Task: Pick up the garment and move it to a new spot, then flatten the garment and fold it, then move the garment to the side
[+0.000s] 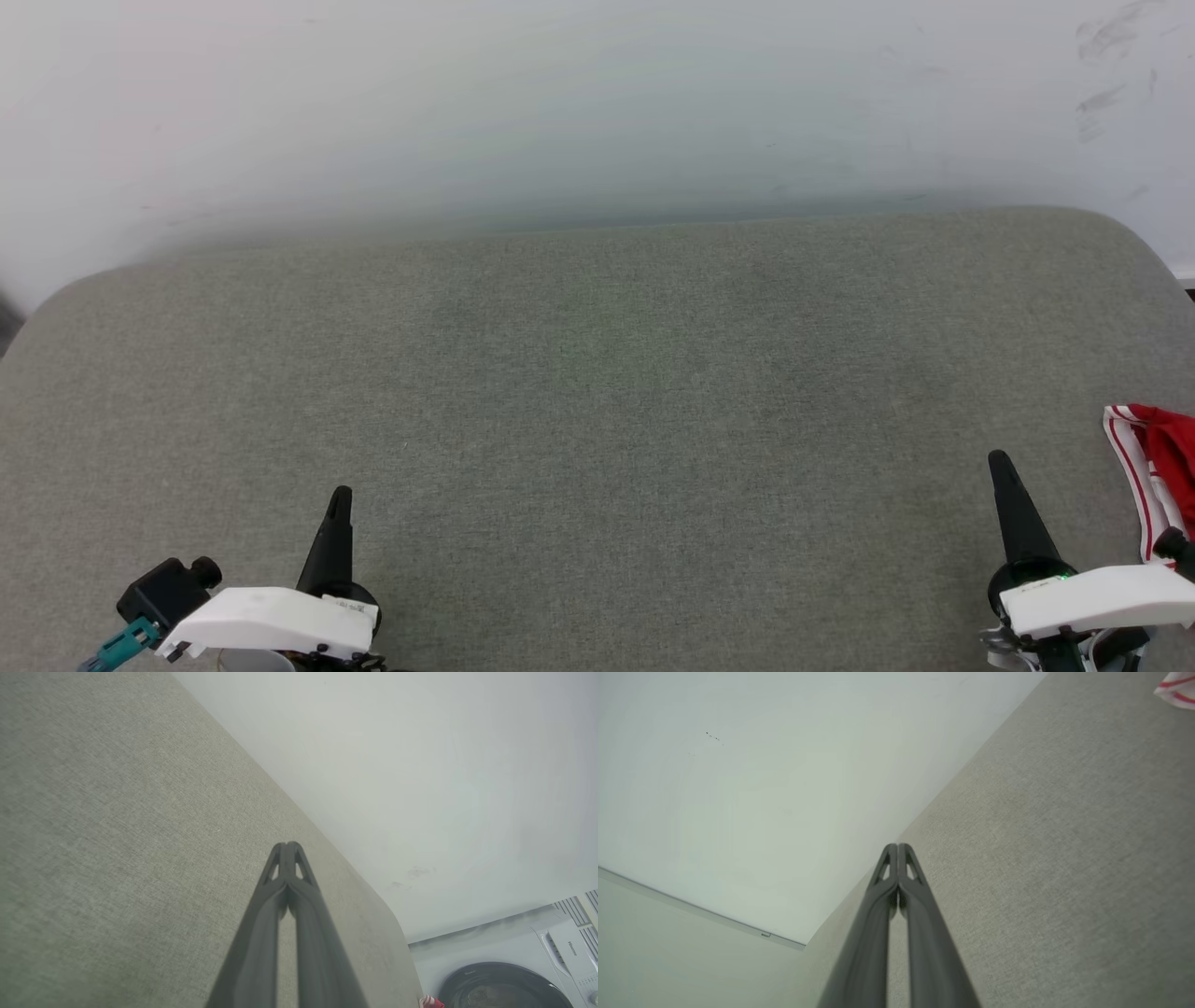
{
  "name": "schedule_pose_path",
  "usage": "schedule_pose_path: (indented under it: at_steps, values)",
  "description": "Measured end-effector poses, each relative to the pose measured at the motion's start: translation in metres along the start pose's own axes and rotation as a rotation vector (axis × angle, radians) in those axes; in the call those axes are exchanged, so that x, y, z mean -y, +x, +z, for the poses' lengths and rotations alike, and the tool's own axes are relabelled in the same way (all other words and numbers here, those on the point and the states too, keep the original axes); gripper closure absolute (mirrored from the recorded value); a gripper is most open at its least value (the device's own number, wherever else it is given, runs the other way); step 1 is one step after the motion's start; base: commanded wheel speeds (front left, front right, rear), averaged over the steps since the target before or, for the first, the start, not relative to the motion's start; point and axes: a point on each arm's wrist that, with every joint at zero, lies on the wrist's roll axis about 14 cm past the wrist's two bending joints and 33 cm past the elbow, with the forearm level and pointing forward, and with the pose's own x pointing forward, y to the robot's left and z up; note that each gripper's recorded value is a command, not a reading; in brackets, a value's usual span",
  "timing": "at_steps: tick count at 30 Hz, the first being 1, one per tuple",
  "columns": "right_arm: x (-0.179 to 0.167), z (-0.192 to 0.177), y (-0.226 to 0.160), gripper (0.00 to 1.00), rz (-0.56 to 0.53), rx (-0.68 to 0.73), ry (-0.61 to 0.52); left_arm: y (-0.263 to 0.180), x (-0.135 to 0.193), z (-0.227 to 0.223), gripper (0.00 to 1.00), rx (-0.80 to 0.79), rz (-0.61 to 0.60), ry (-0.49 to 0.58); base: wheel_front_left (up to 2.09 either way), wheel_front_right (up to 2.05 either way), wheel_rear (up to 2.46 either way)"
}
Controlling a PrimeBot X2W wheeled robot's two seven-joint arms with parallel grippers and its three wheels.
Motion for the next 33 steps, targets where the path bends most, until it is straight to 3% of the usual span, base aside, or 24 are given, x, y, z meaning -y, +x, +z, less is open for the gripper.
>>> schedule_pose_path:
  at_steps: [33]
  values:
    - [-0.002,-0.001,0.012,1.0,0.0,-0.014,0.348,0.009,0.0,0.009,1.0,-0.009,-0.014,-0.354,0.0,0.0,0.0]
